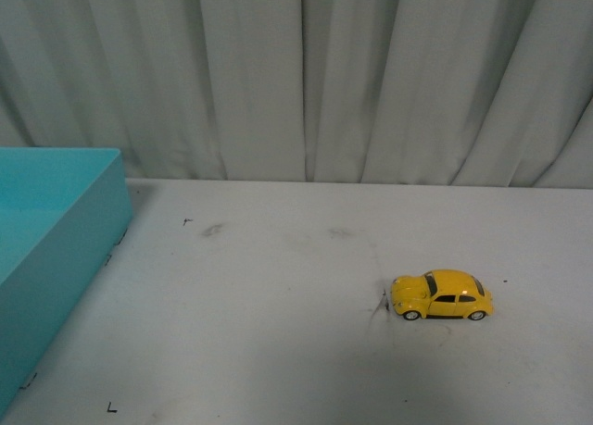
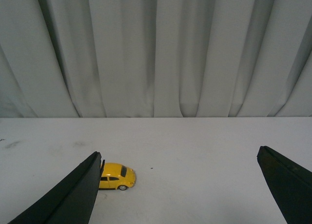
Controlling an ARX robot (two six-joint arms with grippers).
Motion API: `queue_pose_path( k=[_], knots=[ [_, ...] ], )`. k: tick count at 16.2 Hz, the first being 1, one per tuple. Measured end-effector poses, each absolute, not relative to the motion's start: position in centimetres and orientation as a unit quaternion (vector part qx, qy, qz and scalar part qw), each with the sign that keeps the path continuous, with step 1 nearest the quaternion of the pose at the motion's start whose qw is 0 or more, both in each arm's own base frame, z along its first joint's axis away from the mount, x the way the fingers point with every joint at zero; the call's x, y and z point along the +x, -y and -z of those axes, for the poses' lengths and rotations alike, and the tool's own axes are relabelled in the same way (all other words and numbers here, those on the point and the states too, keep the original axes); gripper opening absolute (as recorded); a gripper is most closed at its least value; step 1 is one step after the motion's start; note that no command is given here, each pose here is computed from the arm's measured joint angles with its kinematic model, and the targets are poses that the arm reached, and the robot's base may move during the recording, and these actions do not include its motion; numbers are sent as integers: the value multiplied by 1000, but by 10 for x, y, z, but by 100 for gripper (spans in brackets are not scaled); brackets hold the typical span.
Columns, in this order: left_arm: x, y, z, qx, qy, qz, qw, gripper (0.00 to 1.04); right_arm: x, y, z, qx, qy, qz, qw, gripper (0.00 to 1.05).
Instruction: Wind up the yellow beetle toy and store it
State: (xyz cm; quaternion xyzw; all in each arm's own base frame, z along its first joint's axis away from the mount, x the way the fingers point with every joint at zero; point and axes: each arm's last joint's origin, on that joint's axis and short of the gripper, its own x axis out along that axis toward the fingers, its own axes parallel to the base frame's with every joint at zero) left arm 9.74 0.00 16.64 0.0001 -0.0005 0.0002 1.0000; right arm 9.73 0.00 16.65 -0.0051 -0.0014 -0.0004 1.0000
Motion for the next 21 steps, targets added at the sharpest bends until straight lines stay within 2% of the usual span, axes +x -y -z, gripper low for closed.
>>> queue_pose_path(
  k=[3, 5, 7, 9, 10, 11, 12, 14, 16, 17, 19, 21],
  knots=[
    [97, 0, -166, 0, 1, 0, 1000, 98, 97, 0, -167, -5, 1, 0, 1000, 98],
    [97, 0, -166, 0, 1, 0, 1000, 98, 104, 5, -165, 62, -127, -35, 989, 98],
    [97, 0, -166, 0, 0, 0, 1000, 98, 134, 25, -180, 93, -111, -6, 989, 98],
    [97, 0, -166, 0, 0, 0, 1000, 98, 186, 57, -204, 81, -64, 49, 993, 98],
    [97, 0, -166, 0, 0, 0, 1000, 98, 274, 81, -217, 54, -38, 71, 995, 98],
    [97, 0, -166, 0, 1, 0, 1000, 98, 309, 79, -213, 41, -47, 52, 997, 98],
    [97, 0, -166, 0, 1, 0, 1000, 98, 344, 71, -206, 36, -68, 10, 997, 98],
    [97, 0, -166, 0, 1, 0, 1000, 98, 382, 55, -197, 16, -76, -43, 996, 98],
    [97, 0, -166, 0, 0, 0, 1000, 98, 414, 22, -186, -14, -97, -168, 981, 98],
    [97, 0, -166, 0, 1, 0, 1000, 98, 416, 4, -179, -44, -108, -239, 964, 98],
    [97, 0, -166, 0, 1, 0, 1000, 98, 404, -25, -158, -105, -161, -405, 894, 98],
    [97, 0, -166, 0, 0, 0, 1000, 98, 400, -25, -146, -156, -184, -460, 854, 98]
  ],
)
